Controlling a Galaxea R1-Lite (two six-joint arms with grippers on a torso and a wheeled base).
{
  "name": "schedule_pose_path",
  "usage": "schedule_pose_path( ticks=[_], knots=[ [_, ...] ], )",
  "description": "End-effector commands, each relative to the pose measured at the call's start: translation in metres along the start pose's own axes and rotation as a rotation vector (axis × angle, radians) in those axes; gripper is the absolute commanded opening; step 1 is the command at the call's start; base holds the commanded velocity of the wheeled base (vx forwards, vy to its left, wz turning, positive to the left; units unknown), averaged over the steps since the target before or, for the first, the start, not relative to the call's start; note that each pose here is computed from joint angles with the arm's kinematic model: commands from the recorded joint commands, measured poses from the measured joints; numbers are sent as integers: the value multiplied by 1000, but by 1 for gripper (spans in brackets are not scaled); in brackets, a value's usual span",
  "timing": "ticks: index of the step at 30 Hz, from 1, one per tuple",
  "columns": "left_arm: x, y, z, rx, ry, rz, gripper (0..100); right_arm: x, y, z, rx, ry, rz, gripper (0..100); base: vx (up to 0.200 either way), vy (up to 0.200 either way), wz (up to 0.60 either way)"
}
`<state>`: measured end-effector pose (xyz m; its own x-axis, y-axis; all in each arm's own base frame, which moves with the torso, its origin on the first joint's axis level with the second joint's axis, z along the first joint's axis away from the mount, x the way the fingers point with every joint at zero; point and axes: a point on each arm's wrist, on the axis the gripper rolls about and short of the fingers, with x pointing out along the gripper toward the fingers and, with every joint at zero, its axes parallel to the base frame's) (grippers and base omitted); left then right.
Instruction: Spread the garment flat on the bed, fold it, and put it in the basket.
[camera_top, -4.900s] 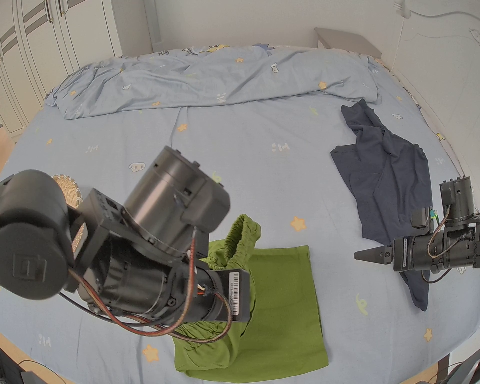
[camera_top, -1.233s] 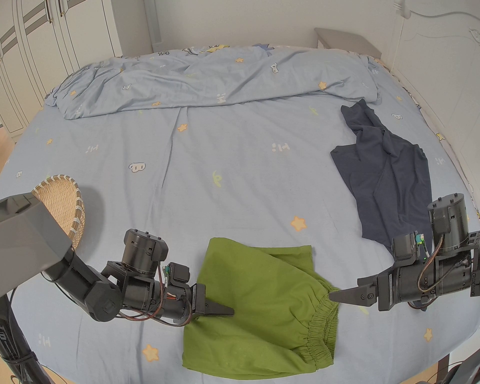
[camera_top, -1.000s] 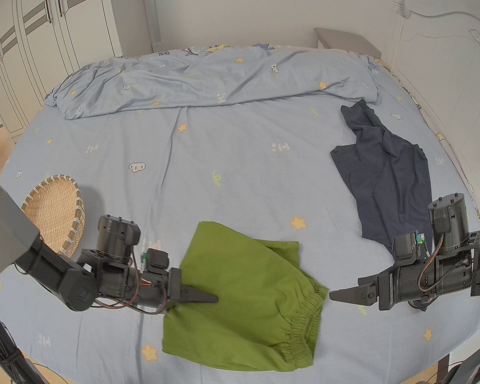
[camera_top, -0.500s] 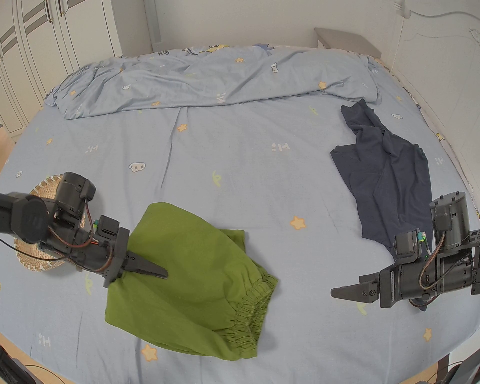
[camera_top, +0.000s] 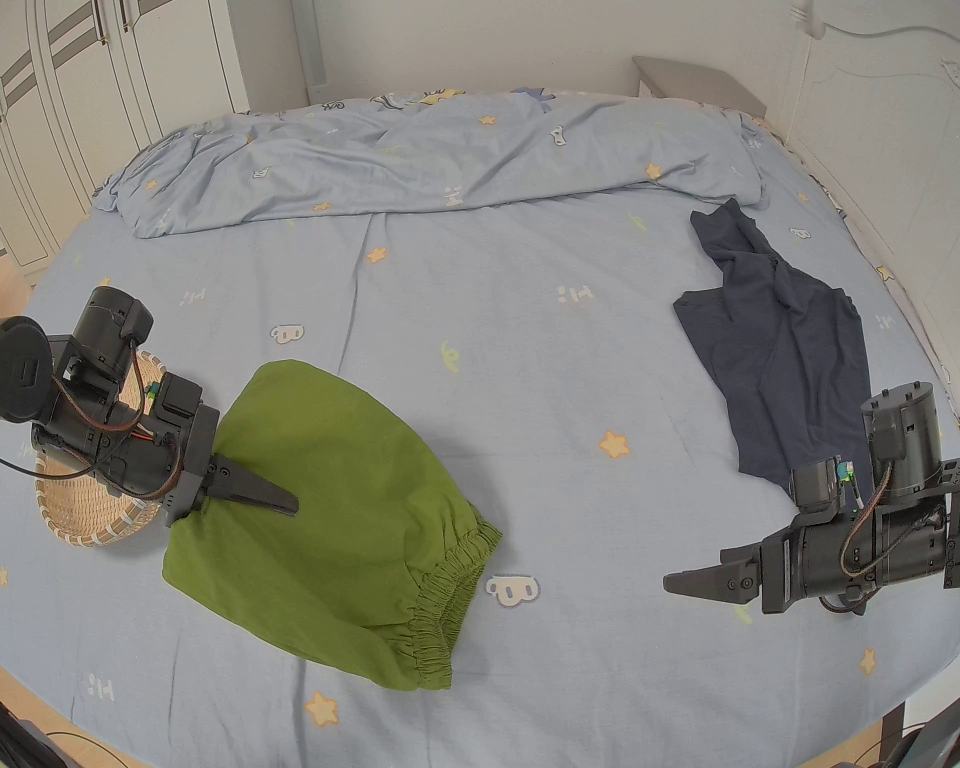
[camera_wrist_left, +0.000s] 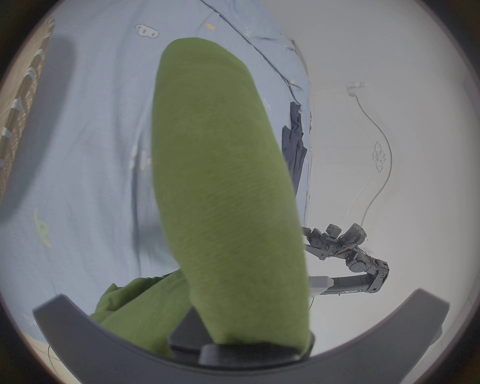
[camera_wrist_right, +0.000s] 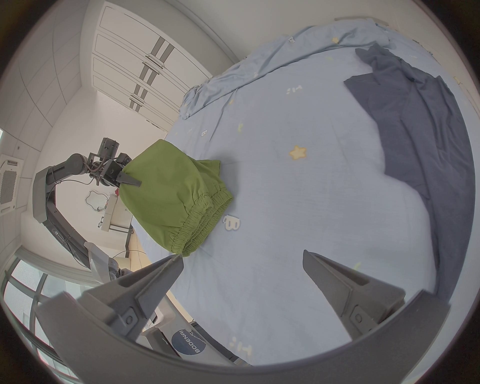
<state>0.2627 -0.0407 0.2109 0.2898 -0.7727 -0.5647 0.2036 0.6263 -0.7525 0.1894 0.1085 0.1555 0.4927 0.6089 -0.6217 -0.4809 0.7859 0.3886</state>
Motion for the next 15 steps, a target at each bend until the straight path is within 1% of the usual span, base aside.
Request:
schedule_pose_path(
  ticks=[1, 4, 7, 15],
  knots=[
    [-2, -3, -2, 5, 2, -1, 0, 0, 0, 0, -1, -1, 1, 100, 0, 200, 0],
    [-1, -3, -2, 10, 5, -1, 0, 0, 0, 0, -1, -1, 1, 100, 0, 200, 0],
    [5, -6, -4, 21, 29, -4, 0, 0, 0, 0, -1, -2, 1, 100, 0, 200, 0],
    [7, -6, -6, 26, 38, 5, 0, 0, 0, 0, -1, -2, 1, 100, 0, 200, 0]
  ],
)
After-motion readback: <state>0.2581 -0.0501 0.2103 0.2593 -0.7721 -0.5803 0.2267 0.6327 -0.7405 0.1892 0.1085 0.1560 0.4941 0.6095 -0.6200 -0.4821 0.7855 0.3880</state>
